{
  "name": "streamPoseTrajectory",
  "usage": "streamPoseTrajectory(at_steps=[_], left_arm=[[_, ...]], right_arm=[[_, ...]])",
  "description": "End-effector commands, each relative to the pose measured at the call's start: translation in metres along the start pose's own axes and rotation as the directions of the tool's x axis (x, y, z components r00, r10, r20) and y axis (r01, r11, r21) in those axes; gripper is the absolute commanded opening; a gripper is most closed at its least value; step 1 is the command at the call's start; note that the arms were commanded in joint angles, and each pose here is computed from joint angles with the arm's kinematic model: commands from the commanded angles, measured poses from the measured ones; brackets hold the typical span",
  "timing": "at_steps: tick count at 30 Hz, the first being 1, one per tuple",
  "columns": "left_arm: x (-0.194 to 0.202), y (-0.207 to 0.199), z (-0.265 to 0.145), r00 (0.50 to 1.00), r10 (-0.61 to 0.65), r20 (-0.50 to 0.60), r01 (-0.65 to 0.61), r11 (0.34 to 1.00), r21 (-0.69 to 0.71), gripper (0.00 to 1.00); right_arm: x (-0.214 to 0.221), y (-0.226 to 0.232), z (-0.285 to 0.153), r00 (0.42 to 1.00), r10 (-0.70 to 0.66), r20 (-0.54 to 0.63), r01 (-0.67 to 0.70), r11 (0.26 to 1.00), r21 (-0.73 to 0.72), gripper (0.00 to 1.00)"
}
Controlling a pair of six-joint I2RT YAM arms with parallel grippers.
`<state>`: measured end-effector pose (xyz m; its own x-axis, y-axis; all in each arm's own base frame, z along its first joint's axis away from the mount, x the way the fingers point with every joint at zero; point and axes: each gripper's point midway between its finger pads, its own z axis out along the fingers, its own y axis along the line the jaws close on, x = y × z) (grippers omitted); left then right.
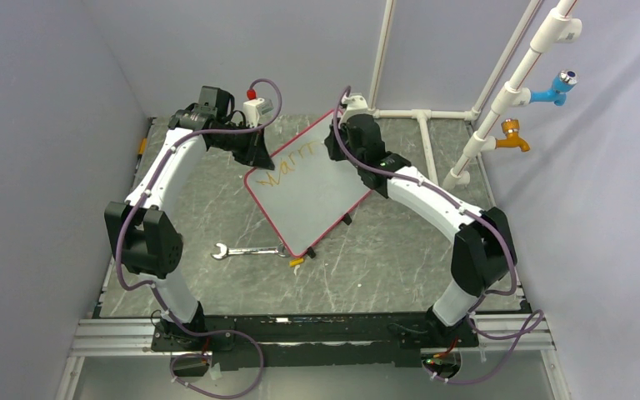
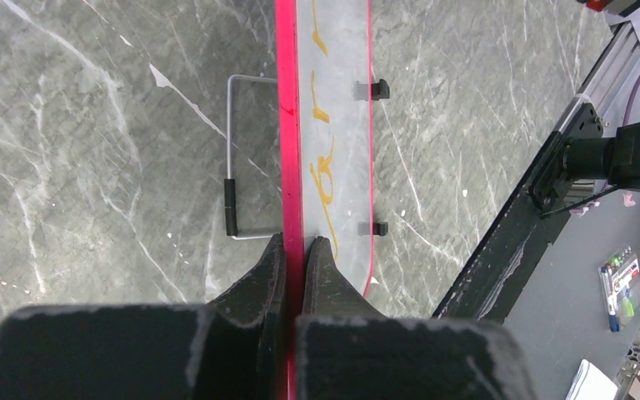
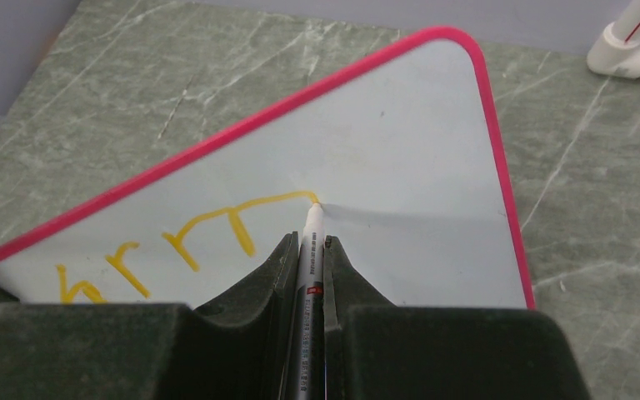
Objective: Write a sentence on the whiteboard
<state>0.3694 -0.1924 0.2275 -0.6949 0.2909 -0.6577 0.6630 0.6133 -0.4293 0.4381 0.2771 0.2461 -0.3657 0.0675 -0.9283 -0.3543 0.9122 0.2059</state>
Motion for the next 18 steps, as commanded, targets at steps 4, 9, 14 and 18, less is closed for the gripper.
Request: streamPoseTrajectory(at_steps=[4,9,14,18], left_arm=[[0.011,0.010,0.007,0.993,0.108,-0.057,-0.112,0.991,-0.069,0.00],[0.009,0.009,0.007,0.992,0.110,-0.054,-0.114,0.991,-0.070,0.00],[0.005,0.010,0.006,0.993,0.111,-0.051,-0.114,0.990,-0.081,0.00],[0.006,0.013,0.006,0.993,0.104,-0.056,-0.109,0.989,-0.102,0.00]], right_arm=[[0.011,0.006,-0.015,0.999,0.040,-0.016,-0.041,0.998,-0.043,0.00],[0.005,0.004,-0.024,0.999,0.037,0.001,-0.037,0.999,-0.037,0.00],[-0.021,0.003,-0.047,0.998,0.026,0.060,-0.025,0.999,-0.030,0.00],[-0.040,0.002,-0.071,0.993,0.035,0.109,-0.031,0.999,-0.037,0.00]])
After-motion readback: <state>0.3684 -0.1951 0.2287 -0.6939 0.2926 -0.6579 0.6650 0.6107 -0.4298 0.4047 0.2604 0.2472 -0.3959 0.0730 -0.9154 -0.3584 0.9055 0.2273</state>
